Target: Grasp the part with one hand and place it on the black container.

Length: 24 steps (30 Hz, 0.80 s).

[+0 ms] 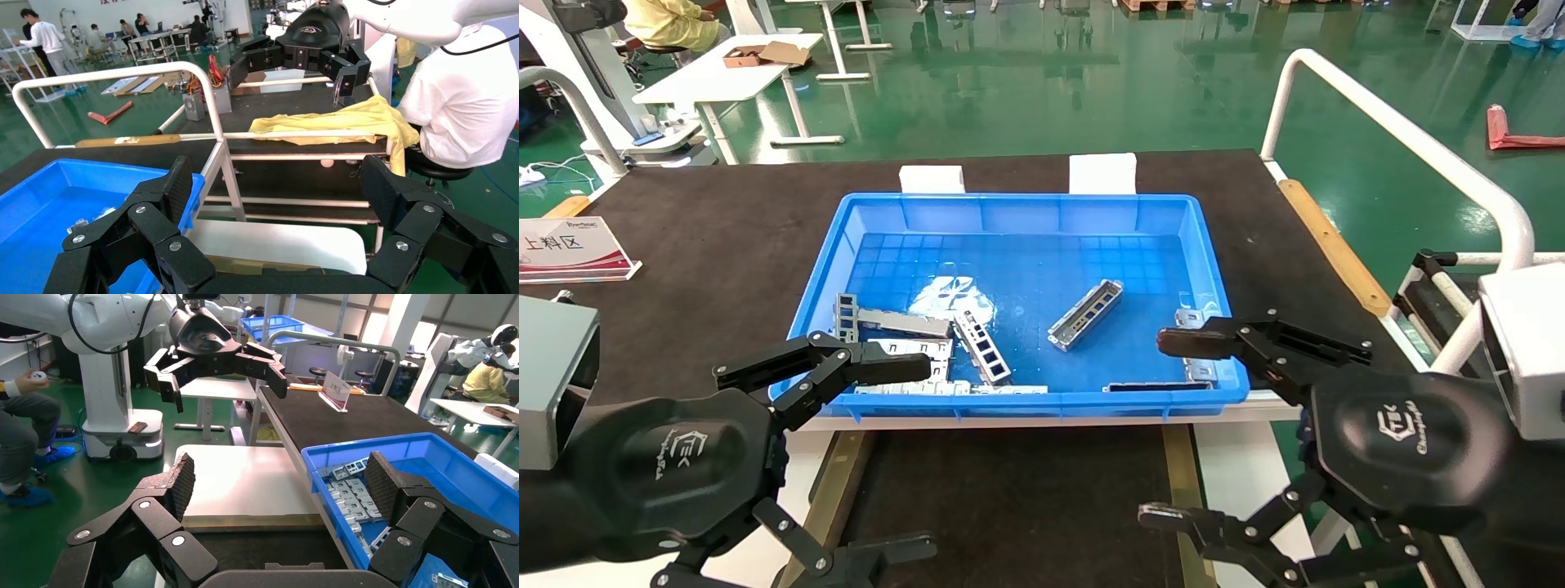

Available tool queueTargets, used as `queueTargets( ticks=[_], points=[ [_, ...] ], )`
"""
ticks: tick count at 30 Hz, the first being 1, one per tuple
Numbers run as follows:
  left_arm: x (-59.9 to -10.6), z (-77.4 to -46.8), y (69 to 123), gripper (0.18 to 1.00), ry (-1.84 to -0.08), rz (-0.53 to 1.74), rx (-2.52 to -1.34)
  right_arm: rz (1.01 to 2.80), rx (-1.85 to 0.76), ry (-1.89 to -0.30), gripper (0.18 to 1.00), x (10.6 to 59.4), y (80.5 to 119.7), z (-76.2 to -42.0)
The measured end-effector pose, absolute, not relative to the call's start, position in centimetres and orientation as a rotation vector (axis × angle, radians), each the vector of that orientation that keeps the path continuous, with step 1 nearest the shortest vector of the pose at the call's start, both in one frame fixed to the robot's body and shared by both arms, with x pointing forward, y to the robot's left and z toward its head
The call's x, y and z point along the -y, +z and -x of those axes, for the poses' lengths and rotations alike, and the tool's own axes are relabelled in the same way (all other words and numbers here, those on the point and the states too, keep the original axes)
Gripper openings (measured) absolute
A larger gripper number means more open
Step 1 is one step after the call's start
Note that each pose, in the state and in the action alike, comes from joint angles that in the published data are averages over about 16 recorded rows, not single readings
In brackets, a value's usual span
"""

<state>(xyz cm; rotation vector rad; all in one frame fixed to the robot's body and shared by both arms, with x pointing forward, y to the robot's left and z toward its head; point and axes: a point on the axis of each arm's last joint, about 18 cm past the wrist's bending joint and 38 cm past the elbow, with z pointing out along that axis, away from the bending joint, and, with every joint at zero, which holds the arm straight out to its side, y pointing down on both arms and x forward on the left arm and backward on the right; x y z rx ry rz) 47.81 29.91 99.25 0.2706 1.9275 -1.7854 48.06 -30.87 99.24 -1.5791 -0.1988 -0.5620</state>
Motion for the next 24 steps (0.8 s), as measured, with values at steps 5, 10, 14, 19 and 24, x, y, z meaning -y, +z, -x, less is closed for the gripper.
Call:
queueTargets(
  ticks=[5,10,14,19,24],
  points=[
    [-29.7,-48.4,99.2,1.001,-1.770,-0.255,-1.931,1.579,0.199,-0.562,1.001,30.9,99.2,-48.1],
    [-29.2,-49.4,99.1,1.001,-1.746,-0.227,-1.928,1.579,0.199,-0.562,1.001,30.9,99.2,-48.1],
    [-28.6,-50.7,99.1,1.001,-1.724,-0.196,-1.918,1.579,0.199,-0.562,1.001,30.9,99.2,-48.1],
    [-27.5,-52.8,99.1,1.001,-1.692,-0.151,-1.896,1.579,0.199,-0.562,1.001,30.9,99.2,-48.1],
    [-26.1,-55.5,99.4,1.001,-1.660,-0.098,-1.867,1.579,0.199,-0.562,1.001,30.9,99.2,-48.1]
  ],
)
